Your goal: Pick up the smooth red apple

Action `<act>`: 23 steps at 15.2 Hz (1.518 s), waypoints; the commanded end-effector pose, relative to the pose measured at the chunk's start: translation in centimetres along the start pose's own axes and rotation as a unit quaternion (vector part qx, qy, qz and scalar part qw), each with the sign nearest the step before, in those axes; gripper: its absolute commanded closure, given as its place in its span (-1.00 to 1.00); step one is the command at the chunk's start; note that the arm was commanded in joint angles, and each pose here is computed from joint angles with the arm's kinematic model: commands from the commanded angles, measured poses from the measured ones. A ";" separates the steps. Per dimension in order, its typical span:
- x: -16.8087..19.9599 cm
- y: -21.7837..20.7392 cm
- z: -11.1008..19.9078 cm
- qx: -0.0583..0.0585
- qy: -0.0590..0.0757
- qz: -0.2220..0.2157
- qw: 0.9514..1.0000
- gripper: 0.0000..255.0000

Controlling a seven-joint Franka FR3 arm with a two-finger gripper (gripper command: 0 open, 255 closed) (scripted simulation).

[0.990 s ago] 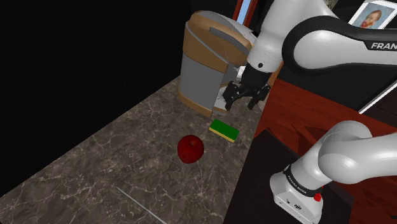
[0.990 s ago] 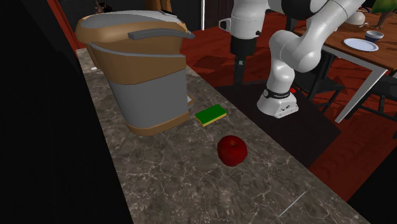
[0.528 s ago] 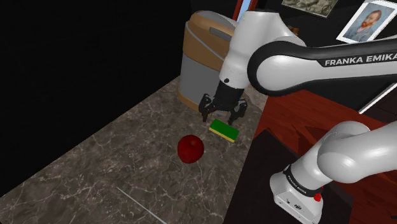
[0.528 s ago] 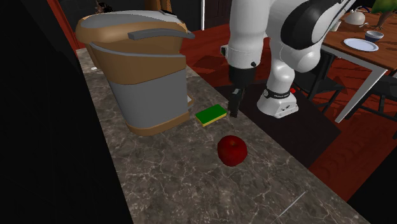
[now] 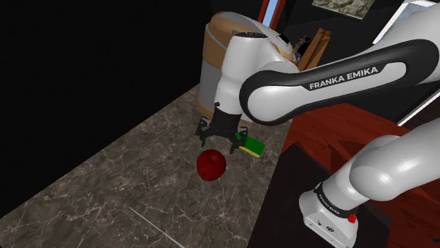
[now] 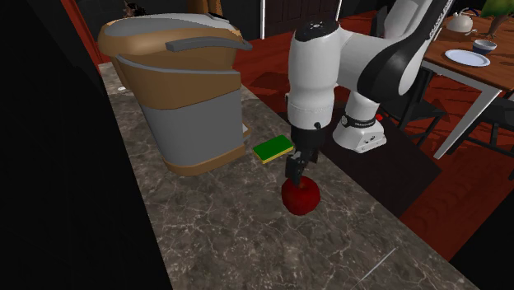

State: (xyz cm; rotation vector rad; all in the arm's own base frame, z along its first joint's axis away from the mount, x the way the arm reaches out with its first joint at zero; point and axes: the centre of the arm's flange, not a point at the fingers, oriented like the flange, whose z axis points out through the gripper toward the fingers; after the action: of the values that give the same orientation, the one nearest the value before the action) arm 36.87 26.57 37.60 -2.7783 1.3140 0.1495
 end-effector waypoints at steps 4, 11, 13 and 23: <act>0.2 -0.2 2.6 0.001 -0.001 0.003 1.000 -1.00; 0.3 -0.3 3.4 0.001 -0.001 0.003 1.000 1.00; 0.3 -0.4 3.5 0.001 -0.001 0.003 1.000 1.00; -0.1 -0.3 0.3 0.001 -0.001 0.003 1.000 1.00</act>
State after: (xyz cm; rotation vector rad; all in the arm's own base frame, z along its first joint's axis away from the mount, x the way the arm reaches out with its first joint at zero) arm 37.08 26.83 36.76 -2.7722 1.3231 0.1511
